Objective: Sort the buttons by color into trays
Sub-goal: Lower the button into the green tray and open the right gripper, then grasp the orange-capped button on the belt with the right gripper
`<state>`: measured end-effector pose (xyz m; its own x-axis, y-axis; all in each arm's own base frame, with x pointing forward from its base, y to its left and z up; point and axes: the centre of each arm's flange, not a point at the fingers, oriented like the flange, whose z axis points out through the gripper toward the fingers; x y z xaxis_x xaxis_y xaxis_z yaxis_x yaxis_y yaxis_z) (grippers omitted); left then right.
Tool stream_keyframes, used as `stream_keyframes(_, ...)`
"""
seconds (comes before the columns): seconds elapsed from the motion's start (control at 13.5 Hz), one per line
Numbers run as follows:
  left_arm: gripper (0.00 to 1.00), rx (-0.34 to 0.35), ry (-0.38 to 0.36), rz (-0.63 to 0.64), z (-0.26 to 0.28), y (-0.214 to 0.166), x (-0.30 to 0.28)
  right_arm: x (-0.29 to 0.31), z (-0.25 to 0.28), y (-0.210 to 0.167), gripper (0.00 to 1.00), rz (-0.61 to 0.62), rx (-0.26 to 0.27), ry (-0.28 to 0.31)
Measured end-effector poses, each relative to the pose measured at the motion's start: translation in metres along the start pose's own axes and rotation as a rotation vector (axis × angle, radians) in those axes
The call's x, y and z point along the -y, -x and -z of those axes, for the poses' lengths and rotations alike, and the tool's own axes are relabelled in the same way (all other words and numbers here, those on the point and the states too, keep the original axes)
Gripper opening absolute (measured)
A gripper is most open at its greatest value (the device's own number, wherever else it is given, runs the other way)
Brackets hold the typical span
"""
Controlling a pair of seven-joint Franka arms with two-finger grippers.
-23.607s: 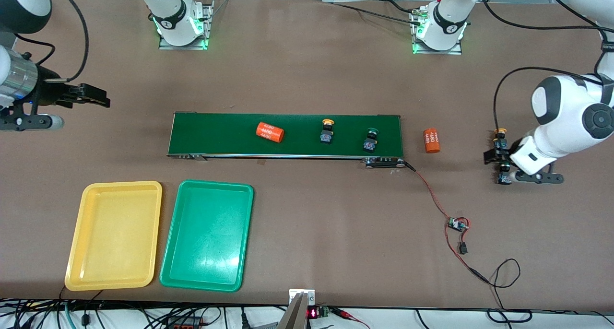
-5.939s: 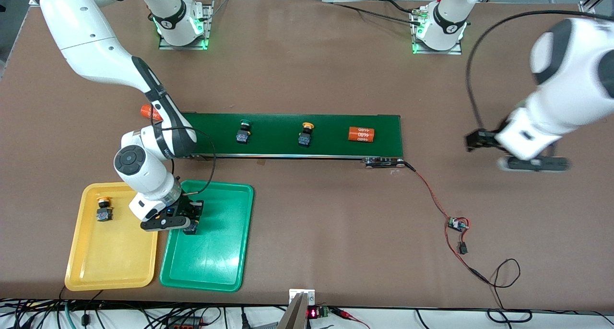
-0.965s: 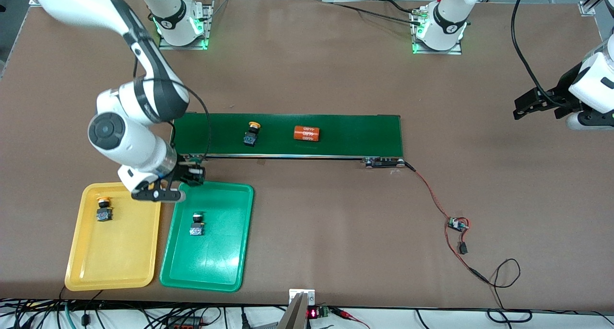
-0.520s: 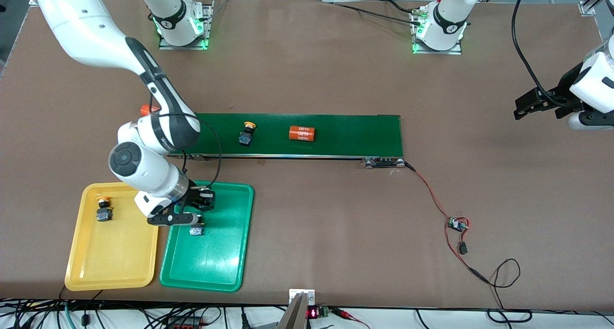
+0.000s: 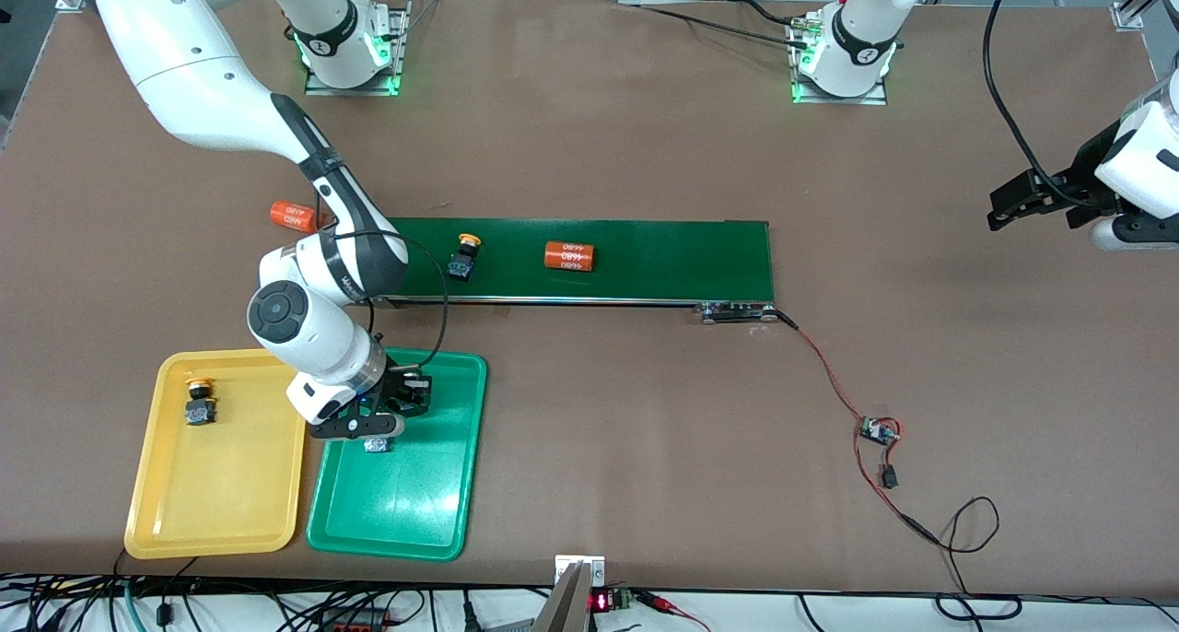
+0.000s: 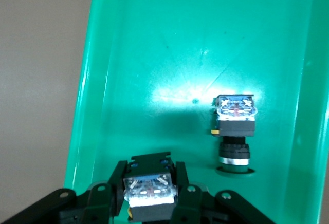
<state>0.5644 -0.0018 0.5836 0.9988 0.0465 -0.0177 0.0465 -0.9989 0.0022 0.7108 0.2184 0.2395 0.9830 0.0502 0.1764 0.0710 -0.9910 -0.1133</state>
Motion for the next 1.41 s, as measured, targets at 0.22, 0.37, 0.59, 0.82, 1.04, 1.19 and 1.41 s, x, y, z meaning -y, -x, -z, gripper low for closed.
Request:
stream_keyframes(0.22,1.0,0.0,0.0,0.0,0.0,0.0,0.0,-0.002,-0.012,0.003,0.42,-0.003,0.012,0.001)
stream_keyframes(0.37,1.0,0.0,0.0,0.0,0.0,0.0,0.0,-0.003,-0.015,0.003,0.57,-0.004,0.006,-0.002)
stream_keyframes(0.59,1.0,0.0,0.0,0.0,0.0,0.0,0.0,-0.005,-0.014,0.0,0.88,-0.008,-0.019,-0.008)
stream_keyframes(0.82,1.0,0.0,0.0,0.0,0.0,0.0,0.0,-0.007,-0.011,-0.002,1.0,-0.01,-0.024,-0.008)
stream_keyframes(1.04,1.0,0.0,0.0,0.0,0.0,0.0,0.0,-0.014,0.004,0.001,1.0,-0.013,0.008,0.016)
stream_keyframes(1.19,1.0,0.0,0.0,0.0,0.0,0.0,0.0,-0.023,0.025,0.009,1.0,-0.042,0.089,0.062)
stream_keyframes(1.41,1.0,0.0,0.0,0.0,0.0,0.0,0.0,-0.017,0.062,0.03,1.0,-0.135,0.173,0.125)
